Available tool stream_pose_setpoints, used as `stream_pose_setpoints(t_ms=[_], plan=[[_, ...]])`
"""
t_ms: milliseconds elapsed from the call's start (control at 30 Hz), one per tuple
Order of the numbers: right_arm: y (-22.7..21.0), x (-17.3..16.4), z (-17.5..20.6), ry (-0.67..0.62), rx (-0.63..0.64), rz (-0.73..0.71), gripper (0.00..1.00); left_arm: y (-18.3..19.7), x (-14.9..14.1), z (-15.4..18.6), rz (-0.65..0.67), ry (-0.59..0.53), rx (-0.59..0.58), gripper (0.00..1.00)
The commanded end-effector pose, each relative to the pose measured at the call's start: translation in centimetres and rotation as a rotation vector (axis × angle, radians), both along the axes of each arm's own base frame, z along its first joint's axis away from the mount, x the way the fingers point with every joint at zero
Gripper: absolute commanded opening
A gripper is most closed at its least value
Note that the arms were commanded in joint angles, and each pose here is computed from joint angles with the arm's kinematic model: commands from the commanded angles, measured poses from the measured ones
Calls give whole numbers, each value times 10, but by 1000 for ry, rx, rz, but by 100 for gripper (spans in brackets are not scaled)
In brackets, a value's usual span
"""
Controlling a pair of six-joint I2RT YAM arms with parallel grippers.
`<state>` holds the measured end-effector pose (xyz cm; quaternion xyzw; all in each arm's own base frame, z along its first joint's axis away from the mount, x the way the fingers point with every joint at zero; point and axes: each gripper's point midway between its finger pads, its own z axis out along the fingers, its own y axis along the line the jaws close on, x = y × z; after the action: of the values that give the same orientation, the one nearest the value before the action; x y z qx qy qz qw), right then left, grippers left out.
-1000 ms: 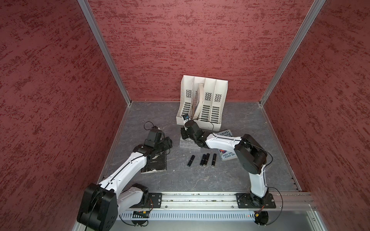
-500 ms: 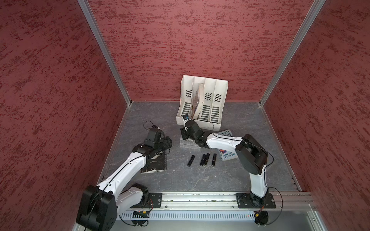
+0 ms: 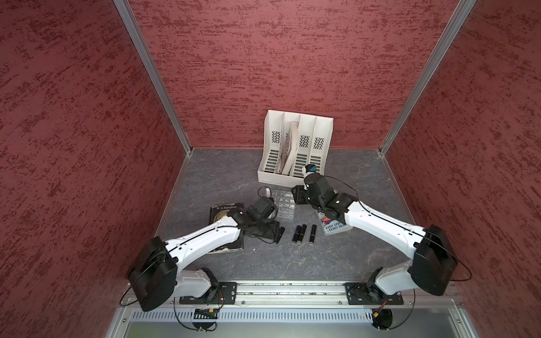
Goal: Arrange the lipsticks in the organizer
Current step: Pick up the lipstick at the center of the board.
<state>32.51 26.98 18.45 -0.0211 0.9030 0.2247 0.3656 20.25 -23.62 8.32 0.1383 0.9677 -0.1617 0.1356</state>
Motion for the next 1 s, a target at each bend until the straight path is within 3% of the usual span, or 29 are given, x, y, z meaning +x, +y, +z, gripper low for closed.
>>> stream_pose_setpoints(t_ms=[0,400,767,967], plan=[[-16,-23,-13,106,2,-29,42,-7,-4,-11,-22,51,85,63],[-22,-25,-23,101,7,-41,42,-21,6,-45,-83,92,226,45],[-24,-24,-28,106,21,-48,42,-21,8,-70,-128,94,349,39],[-25,-23,-26,111,34,-42,41,-22,5,-71,-159,94,369,26]])
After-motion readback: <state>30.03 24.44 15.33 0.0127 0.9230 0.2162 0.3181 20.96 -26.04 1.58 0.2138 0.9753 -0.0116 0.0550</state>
